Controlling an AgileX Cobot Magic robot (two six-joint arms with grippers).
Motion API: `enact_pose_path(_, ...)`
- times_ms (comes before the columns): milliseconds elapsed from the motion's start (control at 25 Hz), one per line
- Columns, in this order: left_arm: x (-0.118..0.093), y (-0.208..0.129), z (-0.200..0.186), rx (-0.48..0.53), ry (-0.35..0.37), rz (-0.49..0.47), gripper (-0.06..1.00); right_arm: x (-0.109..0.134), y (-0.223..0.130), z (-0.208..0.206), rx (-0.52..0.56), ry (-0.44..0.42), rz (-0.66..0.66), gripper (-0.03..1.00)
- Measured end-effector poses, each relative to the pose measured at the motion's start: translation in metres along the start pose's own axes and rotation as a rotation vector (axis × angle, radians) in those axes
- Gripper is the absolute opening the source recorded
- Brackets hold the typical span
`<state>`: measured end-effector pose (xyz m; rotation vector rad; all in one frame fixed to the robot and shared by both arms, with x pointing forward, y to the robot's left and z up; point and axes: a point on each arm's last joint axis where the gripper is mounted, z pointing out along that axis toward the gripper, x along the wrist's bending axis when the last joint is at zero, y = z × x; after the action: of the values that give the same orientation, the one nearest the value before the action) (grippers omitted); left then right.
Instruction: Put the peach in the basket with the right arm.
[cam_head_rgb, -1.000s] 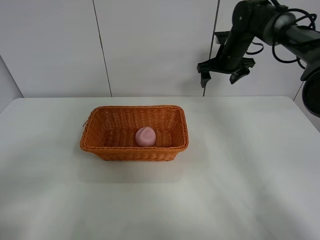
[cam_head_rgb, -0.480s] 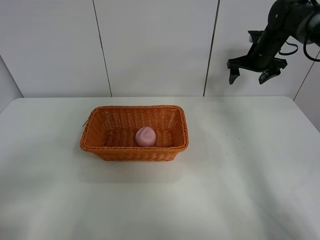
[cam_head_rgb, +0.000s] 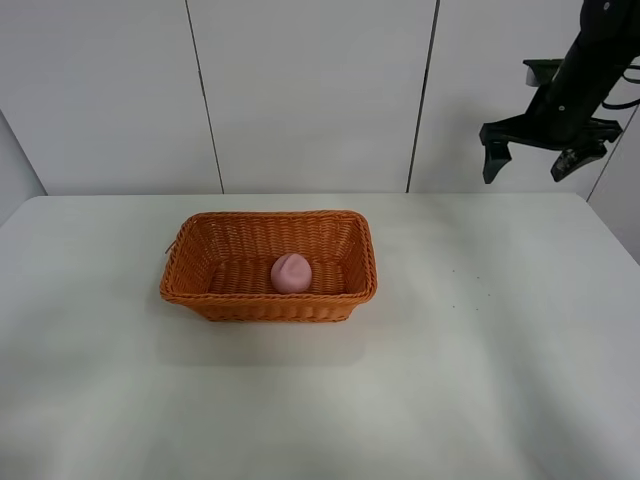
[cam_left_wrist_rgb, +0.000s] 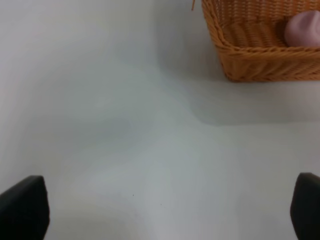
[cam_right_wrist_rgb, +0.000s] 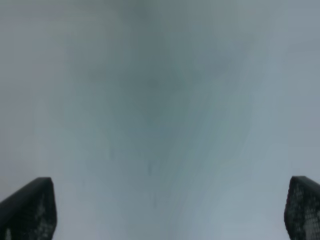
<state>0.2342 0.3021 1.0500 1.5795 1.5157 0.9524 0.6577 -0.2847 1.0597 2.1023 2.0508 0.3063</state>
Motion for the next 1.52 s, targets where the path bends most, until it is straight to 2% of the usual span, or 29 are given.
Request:
enact_pose_path(120, 0.000, 0.000, 0.000, 0.000, 0.000, 0.000, 0.99, -0.003, -0.050, -0.015, 0.076, -0.004, -0.003, 0.70)
enact_pose_path(400, 0.000, 0.000, 0.000, 0.000, 0.000, 0.000, 0.99, -0.011, -0.183, -0.053, 0.131, -0.012, -0.011, 0.70)
enact_pose_path(520, 0.000, 0.000, 0.000, 0.000, 0.000, 0.000, 0.99, -0.014, -0.234, -0.065, 0.035, -0.002, -0.009, 0.70)
enact_pose_path(800, 0.000, 0.000, 0.000, 0.000, 0.000, 0.000, 0.99, -0.019, -0.321, -0.078, -0.334, 0.018, -0.009, 0.70)
enact_pose_path(880, 0.000, 0.000, 0.000, 0.000, 0.000, 0.000, 0.99, -0.019, -0.331, -0.080, -0.368, 0.020, -0.009, 0.70)
enact_pose_path(1120, 0.000, 0.000, 0.000, 0.000, 0.000, 0.000, 0.99, -0.022, -0.374, -0.099, -0.633, 0.034, -0.009, 0.70)
enact_pose_path(1360, 0.000, 0.000, 0.000, 0.000, 0.000, 0.000, 0.99, -0.023, -0.402, -0.110, -0.824, 0.044, -0.009, 0.70)
enact_pose_path(1520, 0.000, 0.000, 0.000, 0.000, 0.000, 0.000, 0.99, -0.024, -0.406, -0.111, -0.851, 0.039, -0.010, 0.70)
